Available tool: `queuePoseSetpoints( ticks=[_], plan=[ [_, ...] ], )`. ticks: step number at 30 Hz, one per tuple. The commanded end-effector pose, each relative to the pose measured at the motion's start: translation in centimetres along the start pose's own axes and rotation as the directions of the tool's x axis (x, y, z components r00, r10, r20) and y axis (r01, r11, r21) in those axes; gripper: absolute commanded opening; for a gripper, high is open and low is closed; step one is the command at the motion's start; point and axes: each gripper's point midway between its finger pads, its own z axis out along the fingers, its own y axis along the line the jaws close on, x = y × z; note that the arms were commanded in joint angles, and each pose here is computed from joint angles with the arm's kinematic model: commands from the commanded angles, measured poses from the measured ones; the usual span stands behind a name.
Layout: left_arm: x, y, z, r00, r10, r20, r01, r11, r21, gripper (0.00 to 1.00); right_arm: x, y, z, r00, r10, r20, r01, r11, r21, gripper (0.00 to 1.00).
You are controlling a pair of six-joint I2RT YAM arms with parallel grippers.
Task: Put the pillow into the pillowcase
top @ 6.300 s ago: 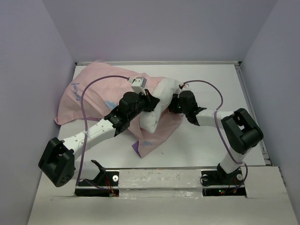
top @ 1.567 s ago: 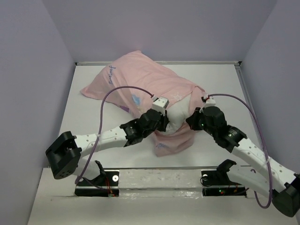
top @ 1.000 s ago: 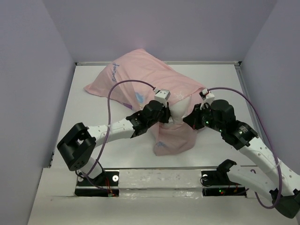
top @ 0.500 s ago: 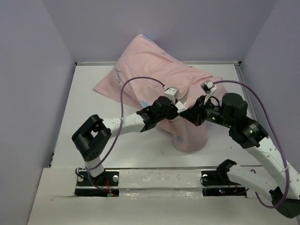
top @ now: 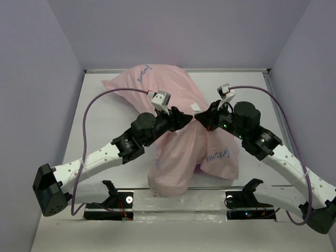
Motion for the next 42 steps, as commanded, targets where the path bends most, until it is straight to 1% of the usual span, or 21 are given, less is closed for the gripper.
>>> queuePoseSetpoints(
  ticks=[1, 5, 6, 7, 9, 10, 11, 13, 14, 15, 17, 19, 21, 24, 27, 29, 33, 35, 37, 38, 42],
  plan=[
    [-5.1, -4.5, -2.4, 0.997, -0.027, 0.072, 0.017, 0.991, 0.134, 0.59, -2.1, -3.1, 0.7, 0.991, -0.009, 0.133, -0.010, 0.990, 0.138, 0.00],
    [-4.4, -2.8, -2.4, 0.999, 0.035, 0.023, -0.036, 0.998, 0.041, 0.59, -0.6, -4.0, -1.3, 0.988, 0.003, 0.152, -0.028, 0.986, 0.164, 0.00],
    [-3.4, -2.0, -2.4, 0.998, 0.061, -0.013, -0.061, 0.998, 0.009, 0.59, 0.3, -4.4, -1.8, 0.990, 0.009, 0.143, -0.034, 0.984, 0.174, 0.00],
    [-3.4, -1.3, -2.4, 0.997, 0.078, -0.010, -0.078, 0.997, -0.029, 0.60, 0.0, -4.2, -2.9, 0.986, 0.011, 0.166, -0.039, 0.985, 0.166, 0.00],
    [-3.0, 0.1, -2.8, 0.993, 0.119, -0.025, -0.122, 0.986, -0.110, 0.60, 1.3, -4.1, -3.8, 0.990, 0.023, 0.137, -0.044, 0.987, 0.156, 0.00],
    [-3.7, 1.7, -3.0, 0.987, 0.158, 0.001, -0.155, 0.968, -0.199, 0.60, 1.7, -3.6, -4.1, 0.992, 0.025, 0.122, -0.040, 0.991, 0.127, 0.00],
    [-4.1, 2.2, -3.2, 0.984, 0.176, 0.012, -0.169, 0.958, -0.233, 0.60, 1.8, -3.4, -4.7, 0.992, 0.025, 0.123, -0.039, 0.993, 0.113, 0.00],
    [-5.0, 2.5, -3.3, 0.978, 0.207, 0.036, -0.191, 0.947, -0.259, 0.60, 2.9, -3.3, -5.0, 0.996, 0.036, 0.081, -0.044, 0.993, 0.110, 0.00],
    [-5.2, 2.6, -3.1, 0.969, 0.243, 0.035, -0.226, 0.939, -0.260, 0.60, 3.6, -3.5, -4.9, 0.998, 0.044, 0.052, -0.050, 0.992, 0.118, 0.00],
    [-5.2, 2.4, -2.8, 0.966, 0.256, 0.034, -0.239, 0.937, -0.253, 0.59, 3.9, -3.5, -4.9, 0.998, 0.048, 0.041, -0.053, 0.992, 0.118, 0.00],
    [-3.3, 1.5, -1.7, 0.956, 0.290, -0.036, -0.292, 0.939, -0.181, 0.56, 4.4, -3.3, -5.3, 0.998, 0.058, 0.017, -0.060, 0.992, 0.110, 0.00],
    [-0.3, 0.9, -0.7, 0.938, 0.326, -0.121, -0.339, 0.934, -0.113, 0.56, 4.8, -3.2, -5.9, 0.997, 0.071, -0.002, -0.070, 0.991, 0.115, 0.00],
    [2.9, 1.6, -0.1, 0.907, 0.367, -0.206, -0.391, 0.916, -0.091, 0.56, 6.8, -2.7, -6.5, 0.990, 0.109, -0.093, -0.101, 0.991, 0.092, 0.00],
    [5.7, 2.4, 0.7, 0.874, 0.393, -0.285, -0.426, 0.902, -0.064, 0.58, 9.6, -2.5, -6.6, 0.972, 0.144, -0.187, -0.131, 0.988, 0.082, 0.00],
    [6.8, 1.9, 1.2, 0.863, 0.404, -0.303, -0.428, 0.904, -0.015, 0.64, 10.3, -3.1, -7.0, 0.970, 0.165, -0.178, -0.147, 0.983, 0.107, 0.00],
    [7.5, 1.6, 1.2, 0.855, 0.410, -0.320, -0.427, 0.904, 0.018, 0.69, 9.9, -2.6, -7.7, 0.973, 0.170, -0.155, -0.158, 0.984, 0.084, 0.00],
    [9.7, 1.0, 1.1, 0.828, 0.428, -0.362, -0.418, 0.902, 0.110, 0.74, 11.5, -1.9, -8.7, 0.957, 0.183, -0.225, -0.175, 0.983, 0.057, 0.00],
    [10.4, 0.3, 1.0, 0.823, 0.431, -0.369, -0.400, 0.902, 0.162, 0.75, 12.5, -1.8, -8.9, 0.945, 0.201, -0.258, -0.195, 0.980, 0.051, 0.00],
    [11.1, -0.4, 1.1, 0.824, 0.431, -0.369, -0.378, 0.902, 0.209, 0.74, 12.6, -1.7, -8.9, 0.943, 0.210, -0.259, -0.205, 0.978, 0.047, 0.00],
    [11.4, -0.5, 1.2, 0.820, 0.434, -0.372, -0.377, 0.900, 0.220, 0.69, 12.4, -1.9, -8.8, 0.945, 0.211, -0.249, -0.202, 0.977, 0.060, 0.00],
    [10.8, -2.1, 1.4, 0.836, 0.425, -0.346, -0.346, 0.899, 0.270, 0.68, 11.6, -3.0, -8.7, 0.957, 0.208, -0.200, -0.188, 0.975, 0.116, 0.00]
  ],
)
